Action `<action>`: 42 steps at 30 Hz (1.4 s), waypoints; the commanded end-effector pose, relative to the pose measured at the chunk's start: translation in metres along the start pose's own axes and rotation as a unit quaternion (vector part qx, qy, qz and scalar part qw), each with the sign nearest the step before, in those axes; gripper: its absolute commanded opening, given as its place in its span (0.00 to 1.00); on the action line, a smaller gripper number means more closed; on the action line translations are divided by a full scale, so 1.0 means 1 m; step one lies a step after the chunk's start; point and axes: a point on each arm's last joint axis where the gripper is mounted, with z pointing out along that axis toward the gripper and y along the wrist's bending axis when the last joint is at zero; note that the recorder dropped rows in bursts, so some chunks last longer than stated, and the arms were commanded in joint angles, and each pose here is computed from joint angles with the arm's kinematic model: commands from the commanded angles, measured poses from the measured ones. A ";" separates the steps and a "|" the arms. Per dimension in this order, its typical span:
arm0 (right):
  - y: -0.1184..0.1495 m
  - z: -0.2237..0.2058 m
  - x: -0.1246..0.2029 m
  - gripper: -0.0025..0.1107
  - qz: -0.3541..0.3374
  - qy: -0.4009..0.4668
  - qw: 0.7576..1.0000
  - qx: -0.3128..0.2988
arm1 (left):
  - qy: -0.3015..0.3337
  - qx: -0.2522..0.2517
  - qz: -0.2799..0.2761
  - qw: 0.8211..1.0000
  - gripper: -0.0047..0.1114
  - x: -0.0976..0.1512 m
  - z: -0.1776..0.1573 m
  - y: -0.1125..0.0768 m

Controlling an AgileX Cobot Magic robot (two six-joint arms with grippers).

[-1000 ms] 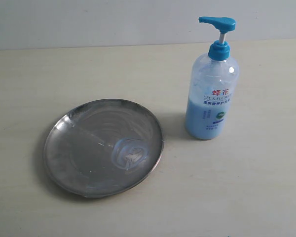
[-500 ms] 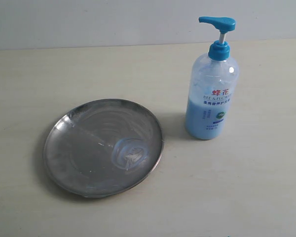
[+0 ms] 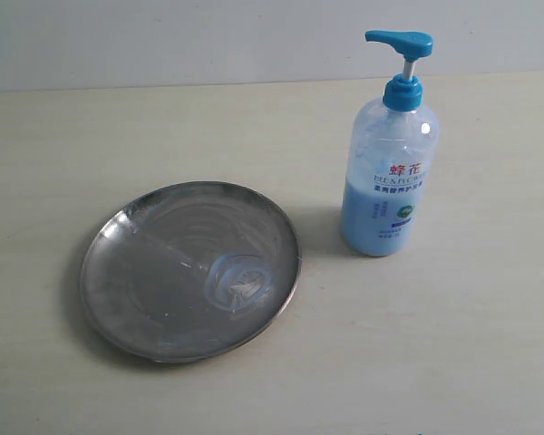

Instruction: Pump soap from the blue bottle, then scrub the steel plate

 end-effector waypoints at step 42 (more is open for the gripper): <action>-0.023 -0.003 0.095 0.02 0.057 -0.203 0.956 0.206 | -0.003 -0.002 0.003 1.000 0.04 0.001 0.000 0.000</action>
